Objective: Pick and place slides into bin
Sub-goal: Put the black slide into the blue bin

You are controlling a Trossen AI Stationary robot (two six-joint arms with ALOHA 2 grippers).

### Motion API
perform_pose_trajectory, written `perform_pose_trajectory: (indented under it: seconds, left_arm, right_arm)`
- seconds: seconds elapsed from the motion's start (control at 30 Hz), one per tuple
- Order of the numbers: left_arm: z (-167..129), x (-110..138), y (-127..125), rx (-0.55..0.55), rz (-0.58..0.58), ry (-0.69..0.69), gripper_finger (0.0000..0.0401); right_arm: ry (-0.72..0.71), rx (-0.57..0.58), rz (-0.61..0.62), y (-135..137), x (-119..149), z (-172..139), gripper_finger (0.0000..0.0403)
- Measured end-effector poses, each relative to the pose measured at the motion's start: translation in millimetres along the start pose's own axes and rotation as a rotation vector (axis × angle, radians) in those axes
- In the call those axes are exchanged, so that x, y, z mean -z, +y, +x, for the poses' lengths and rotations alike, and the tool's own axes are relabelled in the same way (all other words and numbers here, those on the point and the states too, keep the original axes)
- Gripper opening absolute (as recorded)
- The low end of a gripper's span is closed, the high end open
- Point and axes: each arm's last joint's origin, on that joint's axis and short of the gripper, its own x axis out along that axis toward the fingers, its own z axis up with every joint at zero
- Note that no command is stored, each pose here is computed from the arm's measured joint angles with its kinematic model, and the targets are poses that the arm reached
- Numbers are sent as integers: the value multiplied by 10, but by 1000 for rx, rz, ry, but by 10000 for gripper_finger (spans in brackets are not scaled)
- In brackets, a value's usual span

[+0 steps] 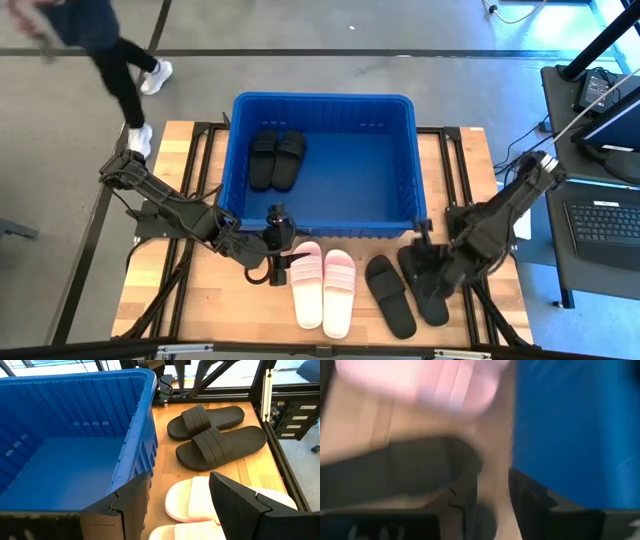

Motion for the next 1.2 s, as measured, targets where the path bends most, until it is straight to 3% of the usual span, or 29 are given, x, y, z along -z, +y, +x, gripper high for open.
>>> perform_pose_trajectory:
  seconds: [0.2, 0.37, 0.63, 0.8, 1.0, 1.2]
  left_arm:
    - [3, 1, 6, -2, 26, 2, 202]
    - [4, 1, 8, -3, 51, 3, 202]
    - [4, 1, 8, -3, 47, 2, 202]
    - [2, 1, 5, -2, 45, 2, 202]
    - [3, 1, 6, -2, 44, 2, 202]
    - [3, 0, 5, -2, 44, 2, 202]
  right_arm:
    - [338, -109, -4, 347, 77, 63, 113]
    - [394, -144, 7, 530, 117, 155, 133]
    - [406, -15, -8, 636, 144, 399, 241]
    - [466, 29, -73, 723, 260, 600, 282]
    - [495, 71, -106, 829, 382, 849, 287]
    - [519, 169, -92, 873, 462, 1033, 259]
